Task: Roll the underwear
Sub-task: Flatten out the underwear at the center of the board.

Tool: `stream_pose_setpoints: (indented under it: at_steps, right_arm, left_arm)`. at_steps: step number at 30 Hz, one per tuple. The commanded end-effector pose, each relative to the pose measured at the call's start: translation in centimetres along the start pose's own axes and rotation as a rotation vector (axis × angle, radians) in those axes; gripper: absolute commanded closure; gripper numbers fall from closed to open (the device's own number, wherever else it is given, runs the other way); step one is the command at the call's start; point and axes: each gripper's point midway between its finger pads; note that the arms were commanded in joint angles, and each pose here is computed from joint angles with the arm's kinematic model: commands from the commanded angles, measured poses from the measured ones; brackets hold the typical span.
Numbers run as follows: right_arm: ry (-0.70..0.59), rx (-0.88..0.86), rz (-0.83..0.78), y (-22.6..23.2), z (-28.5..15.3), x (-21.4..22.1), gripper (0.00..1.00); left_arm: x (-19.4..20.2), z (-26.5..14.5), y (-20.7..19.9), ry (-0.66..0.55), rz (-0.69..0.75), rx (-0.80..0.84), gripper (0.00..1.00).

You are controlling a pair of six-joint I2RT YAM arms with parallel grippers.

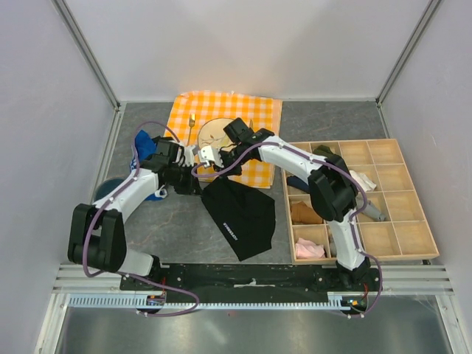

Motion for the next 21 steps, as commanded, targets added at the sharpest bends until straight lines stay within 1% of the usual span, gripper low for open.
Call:
stream_pose_setpoints:
  at_steps: [1,11,19,21]
  right_arm:
    - [-0.089,0.074,0.004,-0.7,-4.2,-5.2,1.0]
    - [-0.139,0.165,-0.005,0.2,-9.7,-8.9,1.0]
    - [-0.194,0.162,-0.03,2.6,-13.4,-11.3,1.0]
    - [-0.212,0.151,-0.037,3.4,-13.9,-11.9,1.0]
  left_arm:
    - [-3.0,-3.4,-2.1,-0.087,0.014,0.022,0.98]
    - [-4.9,-8.8,-4.3,-0.193,0.065,0.001,0.98]
    - [-6.6,-13.7,-7.3,-0.292,0.122,0.038,0.98]
    - [-6.5,-14.8,-8.1,-0.302,0.135,0.054,0.98]
Point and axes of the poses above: each gripper's point midway between its finger pads, its own z axis out along the fingers, its own y axis along the line the jaws close on, x = y × z, and after that the axes turned 9 degrees about z, right-handed
